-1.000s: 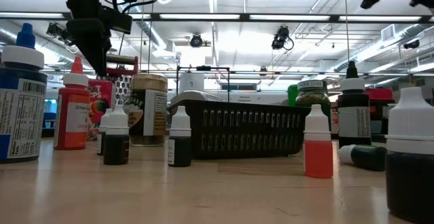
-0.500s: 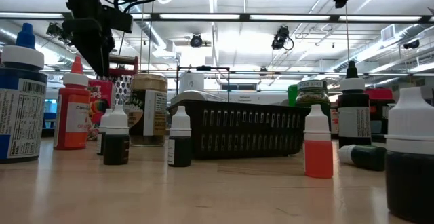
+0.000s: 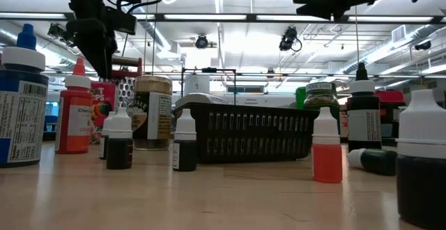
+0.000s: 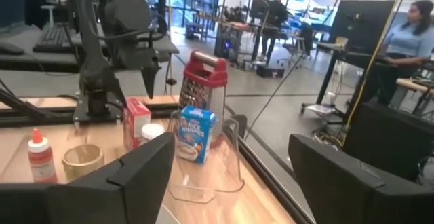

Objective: Pick & Place Kitchen Items
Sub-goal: Put the red cereal box into the transparent bin

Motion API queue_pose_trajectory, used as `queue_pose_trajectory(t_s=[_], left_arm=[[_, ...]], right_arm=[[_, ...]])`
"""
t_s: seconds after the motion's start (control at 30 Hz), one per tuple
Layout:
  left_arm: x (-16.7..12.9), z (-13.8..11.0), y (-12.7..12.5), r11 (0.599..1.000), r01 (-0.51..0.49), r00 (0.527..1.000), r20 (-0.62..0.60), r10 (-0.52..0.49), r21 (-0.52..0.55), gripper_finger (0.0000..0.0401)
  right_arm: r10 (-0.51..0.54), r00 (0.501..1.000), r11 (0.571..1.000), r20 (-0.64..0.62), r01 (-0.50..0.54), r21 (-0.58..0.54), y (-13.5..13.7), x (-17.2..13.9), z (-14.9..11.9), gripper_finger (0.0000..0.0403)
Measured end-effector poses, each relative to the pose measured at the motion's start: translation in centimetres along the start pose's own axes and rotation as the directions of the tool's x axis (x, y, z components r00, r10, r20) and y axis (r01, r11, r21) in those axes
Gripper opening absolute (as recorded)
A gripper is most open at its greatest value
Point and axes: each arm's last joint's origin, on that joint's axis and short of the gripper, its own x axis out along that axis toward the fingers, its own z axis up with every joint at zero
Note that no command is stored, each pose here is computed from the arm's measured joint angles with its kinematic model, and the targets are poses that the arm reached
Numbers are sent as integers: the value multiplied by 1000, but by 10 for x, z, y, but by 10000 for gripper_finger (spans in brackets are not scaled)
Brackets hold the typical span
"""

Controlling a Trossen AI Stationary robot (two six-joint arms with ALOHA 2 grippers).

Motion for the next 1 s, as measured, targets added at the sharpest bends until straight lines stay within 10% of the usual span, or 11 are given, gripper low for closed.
queue_pose_trajectory(t_s=[1.0], left_arm=[[40,-18,4,1000,-9,998,-62,10,9,297]], right_arm=[[65,998,998,-22,-64,2,3,7,-5,290]])
